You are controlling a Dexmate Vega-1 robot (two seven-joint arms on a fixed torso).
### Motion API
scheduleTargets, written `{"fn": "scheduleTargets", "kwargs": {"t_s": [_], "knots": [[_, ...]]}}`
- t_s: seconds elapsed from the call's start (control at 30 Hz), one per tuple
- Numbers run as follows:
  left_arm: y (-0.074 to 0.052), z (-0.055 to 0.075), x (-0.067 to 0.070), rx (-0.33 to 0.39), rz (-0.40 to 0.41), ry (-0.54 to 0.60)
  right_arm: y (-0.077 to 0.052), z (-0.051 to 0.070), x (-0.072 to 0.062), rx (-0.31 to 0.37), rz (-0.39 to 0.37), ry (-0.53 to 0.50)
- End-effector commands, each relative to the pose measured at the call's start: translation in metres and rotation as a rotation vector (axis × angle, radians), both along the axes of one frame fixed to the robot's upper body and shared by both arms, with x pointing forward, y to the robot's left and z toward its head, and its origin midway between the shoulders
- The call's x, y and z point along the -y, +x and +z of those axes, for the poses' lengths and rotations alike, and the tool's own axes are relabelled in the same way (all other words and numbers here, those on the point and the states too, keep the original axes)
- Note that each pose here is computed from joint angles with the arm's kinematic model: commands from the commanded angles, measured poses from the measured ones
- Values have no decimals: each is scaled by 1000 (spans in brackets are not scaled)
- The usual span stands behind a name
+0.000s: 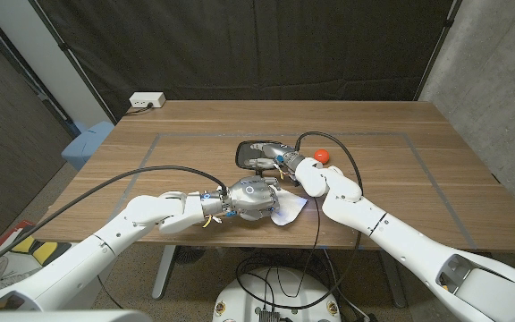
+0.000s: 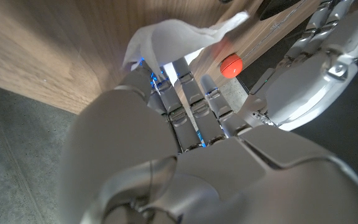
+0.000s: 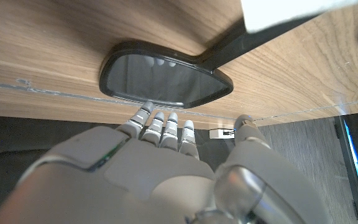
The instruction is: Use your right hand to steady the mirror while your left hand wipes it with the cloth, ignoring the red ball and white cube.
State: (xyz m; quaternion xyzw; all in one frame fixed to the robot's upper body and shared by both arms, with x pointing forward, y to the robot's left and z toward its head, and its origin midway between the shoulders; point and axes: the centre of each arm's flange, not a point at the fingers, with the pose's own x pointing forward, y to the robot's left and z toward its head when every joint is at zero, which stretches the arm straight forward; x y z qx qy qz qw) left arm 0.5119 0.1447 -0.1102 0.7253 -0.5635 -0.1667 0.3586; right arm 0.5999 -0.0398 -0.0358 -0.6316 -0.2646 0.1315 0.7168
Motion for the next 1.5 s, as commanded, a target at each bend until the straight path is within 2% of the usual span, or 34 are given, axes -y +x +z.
{"fn": "scheduleTargets", "kwargs": {"t_s": [0.03, 0.23, 0.47, 0.93, 1.07, 1.3, 1.5], "knots": [[-11, 83, -104, 359, -234, -948, 13, 23, 6, 21, -124, 94], [-4, 84, -108, 351, -223, -985, 17, 32, 3, 19, -122, 86], [-3, 87, -113, 373, -211, -1000, 23, 42, -3, 37, -110, 79], [-18, 105, -122, 450, -223, -1011, 30, 42, -16, 29, -78, 49], [-22, 107, -124, 463, -227, -1015, 28, 38, -19, 26, -73, 20], [-27, 109, -129, 494, -207, -1018, 32, 24, -21, 0, -96, -38], [-28, 111, -133, 521, -175, -992, 34, 11, -16, -11, -139, -79]]}}
